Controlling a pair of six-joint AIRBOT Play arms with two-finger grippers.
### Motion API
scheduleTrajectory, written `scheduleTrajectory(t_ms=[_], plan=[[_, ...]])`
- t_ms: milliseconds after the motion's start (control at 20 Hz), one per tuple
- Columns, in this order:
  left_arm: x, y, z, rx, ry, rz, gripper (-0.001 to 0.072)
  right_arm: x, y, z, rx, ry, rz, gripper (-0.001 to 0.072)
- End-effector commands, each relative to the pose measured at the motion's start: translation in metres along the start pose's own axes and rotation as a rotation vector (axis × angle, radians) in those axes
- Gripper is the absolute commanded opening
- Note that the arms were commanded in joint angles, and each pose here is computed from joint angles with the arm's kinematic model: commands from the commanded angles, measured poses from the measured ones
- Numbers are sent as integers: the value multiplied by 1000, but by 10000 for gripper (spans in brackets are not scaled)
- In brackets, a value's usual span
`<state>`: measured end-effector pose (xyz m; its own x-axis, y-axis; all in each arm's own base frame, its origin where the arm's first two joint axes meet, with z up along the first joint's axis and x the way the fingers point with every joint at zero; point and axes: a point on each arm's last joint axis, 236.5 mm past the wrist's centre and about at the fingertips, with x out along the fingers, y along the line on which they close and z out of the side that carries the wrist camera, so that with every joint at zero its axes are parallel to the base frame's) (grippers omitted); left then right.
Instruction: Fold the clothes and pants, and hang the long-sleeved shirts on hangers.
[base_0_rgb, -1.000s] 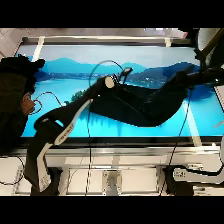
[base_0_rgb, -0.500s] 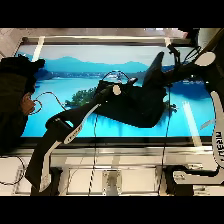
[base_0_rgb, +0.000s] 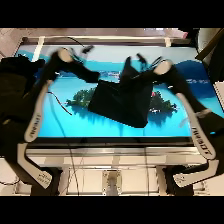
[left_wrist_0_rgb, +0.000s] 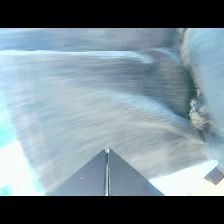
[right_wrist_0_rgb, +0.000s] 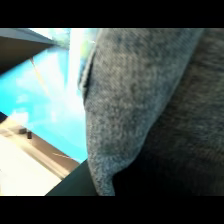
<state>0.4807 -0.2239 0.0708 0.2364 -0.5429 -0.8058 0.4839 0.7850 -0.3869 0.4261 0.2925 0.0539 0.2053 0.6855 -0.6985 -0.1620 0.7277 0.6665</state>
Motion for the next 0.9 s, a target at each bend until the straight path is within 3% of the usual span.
scheduleTrajectory(t_ms=[0, 100, 200, 400, 500, 600, 700, 750, 850], plan=[[-87, 42, -8, -45, -49, 81, 16, 85, 35, 7, 42, -124, 60, 27], [-110, 48, -14, -35, -55, 96, 16, 124, 49, 26, 91, -292, 93, 70], [-119, 48, -18, -19, -52, 100, 16, 133, 67, 45, 205, -433, 167, 482], [-119, 46, -22, -16, -37, 94, 16, 96, 74, 47, 52, -315, 154, 488], [-119, 45, -25, -16, -25, 90, 16, 42, 36, 52, -62, -244, 26, 488], [-119, 44, -28, -9, -13, 86, 16, -39, -33, 54, -122, -192, -212, 487], [-119, 44, -28, -2, -11, 86, 16, -112, -105, 26, -86, -97, -461, 488], [-119, 44, -28, -3, -12, 86, 16, -130, -128, 11, -16, -90, -506, 492], [-118, 41, -26, -3, -19, 75, 16, -128, -156, 0, 155, -195, -454, 610]])
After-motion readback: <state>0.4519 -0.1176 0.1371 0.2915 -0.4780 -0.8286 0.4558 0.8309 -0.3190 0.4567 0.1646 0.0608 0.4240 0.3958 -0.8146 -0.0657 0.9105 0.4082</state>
